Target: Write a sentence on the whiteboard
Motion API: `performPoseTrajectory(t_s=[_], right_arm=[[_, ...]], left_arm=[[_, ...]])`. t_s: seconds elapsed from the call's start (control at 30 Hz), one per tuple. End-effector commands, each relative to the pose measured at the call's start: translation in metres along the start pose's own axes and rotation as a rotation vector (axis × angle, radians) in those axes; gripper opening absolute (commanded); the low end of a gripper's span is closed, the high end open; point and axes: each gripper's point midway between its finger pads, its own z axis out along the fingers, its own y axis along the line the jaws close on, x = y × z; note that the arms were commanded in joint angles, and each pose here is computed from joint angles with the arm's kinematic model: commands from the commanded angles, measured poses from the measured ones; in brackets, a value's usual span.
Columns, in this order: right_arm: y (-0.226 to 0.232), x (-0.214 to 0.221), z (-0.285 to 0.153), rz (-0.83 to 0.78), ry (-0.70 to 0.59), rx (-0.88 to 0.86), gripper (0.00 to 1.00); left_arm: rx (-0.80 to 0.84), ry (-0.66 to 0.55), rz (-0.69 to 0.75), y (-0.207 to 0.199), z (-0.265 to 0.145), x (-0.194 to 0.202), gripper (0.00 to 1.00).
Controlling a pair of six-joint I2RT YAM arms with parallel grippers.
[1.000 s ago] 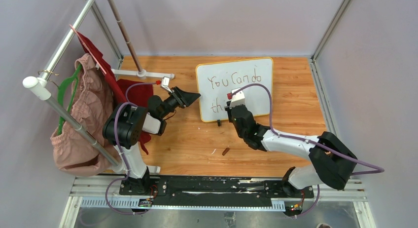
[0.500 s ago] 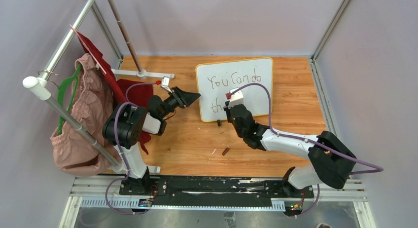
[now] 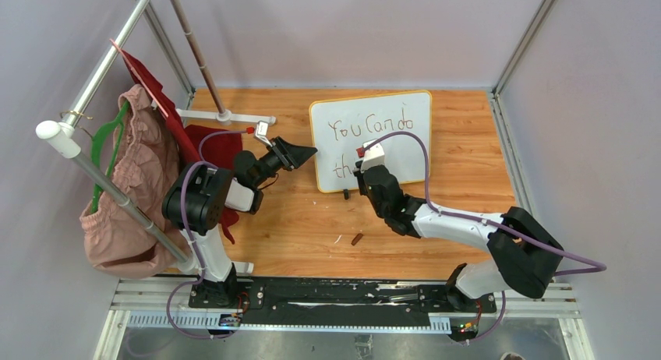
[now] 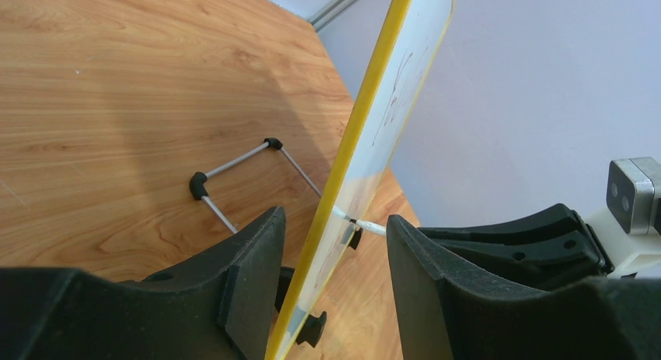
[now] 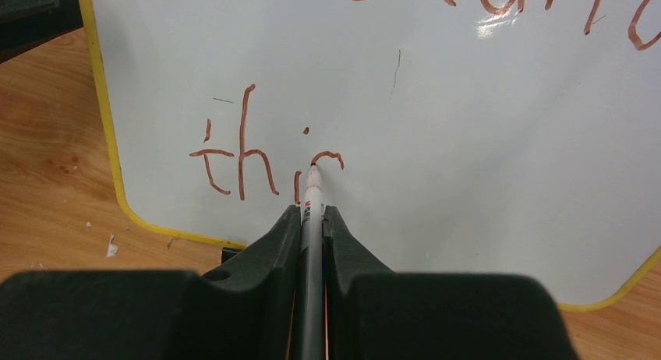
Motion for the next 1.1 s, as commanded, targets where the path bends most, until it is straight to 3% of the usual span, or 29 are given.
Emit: performPoseTrajectory(t_s=[0.0, 1.07], right_arm=[[-0.011, 0.012, -0.002, -0.009, 0.038, 0.037, 0.0], [-0.033, 0.032, -0.011, -0.007, 0.085, 0.087, 0.0]], left_arm=[[0.023, -0.004, 0.021, -0.005, 0.0, 0.002, 0.56], [0.025, -0.002, 0.022, -0.005, 0.001, 0.002, 0.56]])
